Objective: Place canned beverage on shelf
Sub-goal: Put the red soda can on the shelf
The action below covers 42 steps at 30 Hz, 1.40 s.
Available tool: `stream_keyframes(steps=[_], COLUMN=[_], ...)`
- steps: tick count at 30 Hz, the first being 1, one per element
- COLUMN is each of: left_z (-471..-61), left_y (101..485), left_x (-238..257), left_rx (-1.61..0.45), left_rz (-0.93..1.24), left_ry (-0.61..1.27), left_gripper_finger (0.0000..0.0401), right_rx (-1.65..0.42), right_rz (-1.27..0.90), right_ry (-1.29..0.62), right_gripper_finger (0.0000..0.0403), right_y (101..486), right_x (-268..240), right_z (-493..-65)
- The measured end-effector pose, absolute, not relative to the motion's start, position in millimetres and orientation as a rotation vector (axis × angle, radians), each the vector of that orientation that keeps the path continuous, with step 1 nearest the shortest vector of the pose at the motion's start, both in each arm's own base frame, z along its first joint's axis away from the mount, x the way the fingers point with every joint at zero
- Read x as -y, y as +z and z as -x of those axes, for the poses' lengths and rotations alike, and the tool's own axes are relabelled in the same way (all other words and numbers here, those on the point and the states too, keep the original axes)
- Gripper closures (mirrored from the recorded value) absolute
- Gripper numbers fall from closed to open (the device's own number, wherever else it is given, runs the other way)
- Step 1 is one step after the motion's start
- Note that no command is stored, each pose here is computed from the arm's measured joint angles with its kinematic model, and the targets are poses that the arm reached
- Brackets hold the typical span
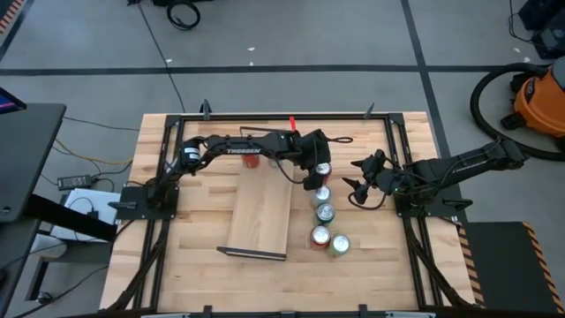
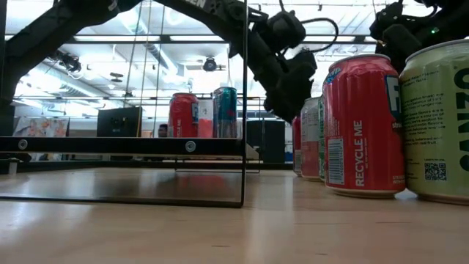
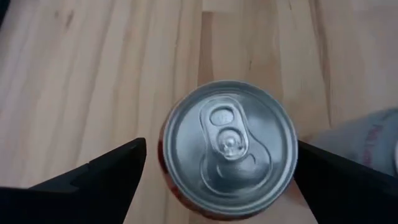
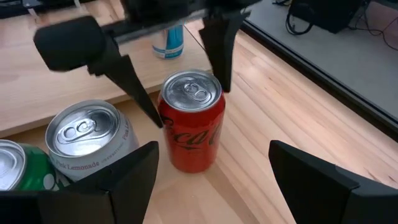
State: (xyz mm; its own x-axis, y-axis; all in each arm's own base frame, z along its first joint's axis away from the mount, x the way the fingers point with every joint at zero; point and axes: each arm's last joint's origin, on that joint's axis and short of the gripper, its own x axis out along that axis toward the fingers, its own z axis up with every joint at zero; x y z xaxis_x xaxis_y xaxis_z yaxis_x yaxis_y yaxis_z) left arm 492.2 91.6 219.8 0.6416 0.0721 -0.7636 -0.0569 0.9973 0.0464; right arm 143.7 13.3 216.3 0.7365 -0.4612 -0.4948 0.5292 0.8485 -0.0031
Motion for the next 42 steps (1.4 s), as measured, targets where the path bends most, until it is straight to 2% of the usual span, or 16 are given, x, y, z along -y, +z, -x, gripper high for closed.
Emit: stream_keyframes(steps=[5, 15, 21, 30, 42], left_z=[-496.7, -501.2, -498.1, -481.6, -421.1], left_y=[208.4, 203.4, 210.6, 254.3, 350.9], left_x=[-92.1, -90.5, -89.0, -85.1, -65.1], left_rx=[-0.876, -0.856, -0.861, -0.826, -0.772], left_rz=[-0.012, -0.019, -0.048, -0.081, -0.084], left_ry=[0.075, 0.070, 0.058, 0.083, 0.167], left_gripper_finger=[0.0025, 0.0092, 0.0096, 0.0092, 0.0092], right_rx=[-0.505, -0.506, -0.509, -0.512, -0.514], right_rz=[-0.141, -0.142, -0.143, -0.140, -0.141], right_ry=[-0.546, -0.543, -0.539, -0.539, -0.535], right_gripper_finger=[0.0088, 0.0088, 0.0088, 0.0088, 0.0088], right_y=[216.3, 216.2, 216.1, 215.9, 215.7], right_x=[-13.3, -13.4, -13.5, -13.5, -13.6], right_z=[-143.7, -143.7, -143.7, -143.5, -143.5])
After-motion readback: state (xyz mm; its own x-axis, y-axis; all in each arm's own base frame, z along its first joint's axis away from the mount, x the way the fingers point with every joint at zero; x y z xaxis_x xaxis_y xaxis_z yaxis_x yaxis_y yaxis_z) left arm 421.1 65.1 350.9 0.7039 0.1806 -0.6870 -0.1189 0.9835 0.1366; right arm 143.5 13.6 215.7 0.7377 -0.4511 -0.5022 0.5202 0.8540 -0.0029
